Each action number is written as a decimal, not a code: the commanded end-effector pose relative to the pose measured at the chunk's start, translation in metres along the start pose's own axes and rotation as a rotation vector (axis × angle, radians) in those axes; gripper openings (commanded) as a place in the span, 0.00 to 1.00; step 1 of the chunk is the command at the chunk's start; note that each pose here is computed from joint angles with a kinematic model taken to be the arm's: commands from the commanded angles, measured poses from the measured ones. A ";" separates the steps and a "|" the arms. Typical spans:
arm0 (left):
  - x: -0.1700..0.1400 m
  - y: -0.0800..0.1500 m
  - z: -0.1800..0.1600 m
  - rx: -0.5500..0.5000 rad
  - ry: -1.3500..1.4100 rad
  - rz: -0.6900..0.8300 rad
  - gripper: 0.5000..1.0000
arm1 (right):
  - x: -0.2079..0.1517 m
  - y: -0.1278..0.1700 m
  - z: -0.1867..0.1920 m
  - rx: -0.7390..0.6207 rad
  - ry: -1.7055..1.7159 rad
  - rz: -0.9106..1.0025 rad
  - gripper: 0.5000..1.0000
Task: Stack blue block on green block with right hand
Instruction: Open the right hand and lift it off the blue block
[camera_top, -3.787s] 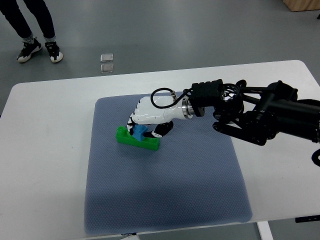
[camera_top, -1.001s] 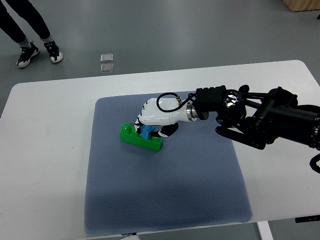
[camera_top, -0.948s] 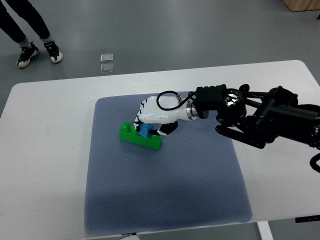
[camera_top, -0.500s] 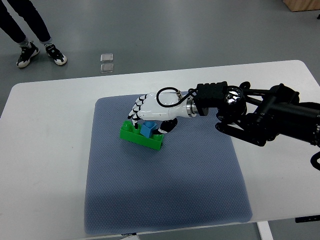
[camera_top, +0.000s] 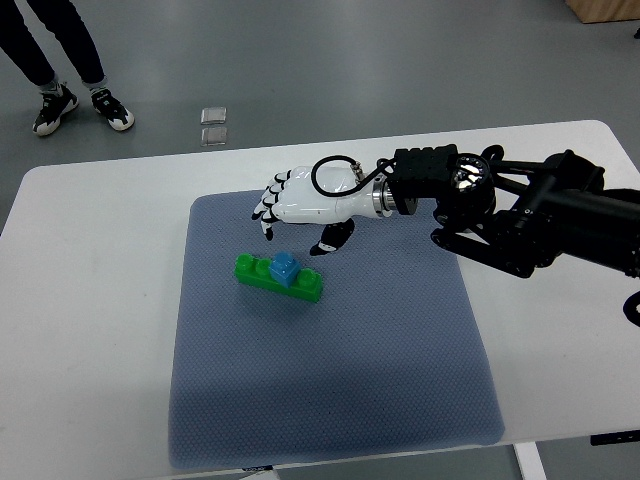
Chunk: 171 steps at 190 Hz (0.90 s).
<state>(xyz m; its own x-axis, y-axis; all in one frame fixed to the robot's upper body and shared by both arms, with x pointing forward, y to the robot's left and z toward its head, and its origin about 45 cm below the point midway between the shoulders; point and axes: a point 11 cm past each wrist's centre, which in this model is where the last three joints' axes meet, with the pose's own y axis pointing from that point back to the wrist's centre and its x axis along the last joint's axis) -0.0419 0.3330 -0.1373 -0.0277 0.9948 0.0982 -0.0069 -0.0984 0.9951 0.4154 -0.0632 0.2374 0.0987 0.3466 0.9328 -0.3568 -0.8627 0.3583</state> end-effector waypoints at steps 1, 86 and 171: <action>0.000 0.000 0.000 0.000 0.000 0.000 1.00 | 0.002 0.001 0.001 -0.004 -0.004 0.005 0.72; 0.000 0.000 0.000 0.000 0.000 0.000 1.00 | 0.023 0.022 0.046 -0.154 -0.175 0.139 0.83; 0.000 0.000 0.000 0.000 0.000 0.000 1.00 | 0.026 0.062 0.104 -0.290 -1.041 0.593 0.83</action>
<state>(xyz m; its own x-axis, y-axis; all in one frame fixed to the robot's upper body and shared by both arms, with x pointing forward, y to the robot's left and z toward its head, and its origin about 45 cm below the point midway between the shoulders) -0.0419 0.3330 -0.1373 -0.0277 0.9948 0.0982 -0.0069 -0.0984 0.9951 0.4845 -0.1320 0.2843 0.4820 -0.4479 0.7530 -0.7100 -0.7032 0.0362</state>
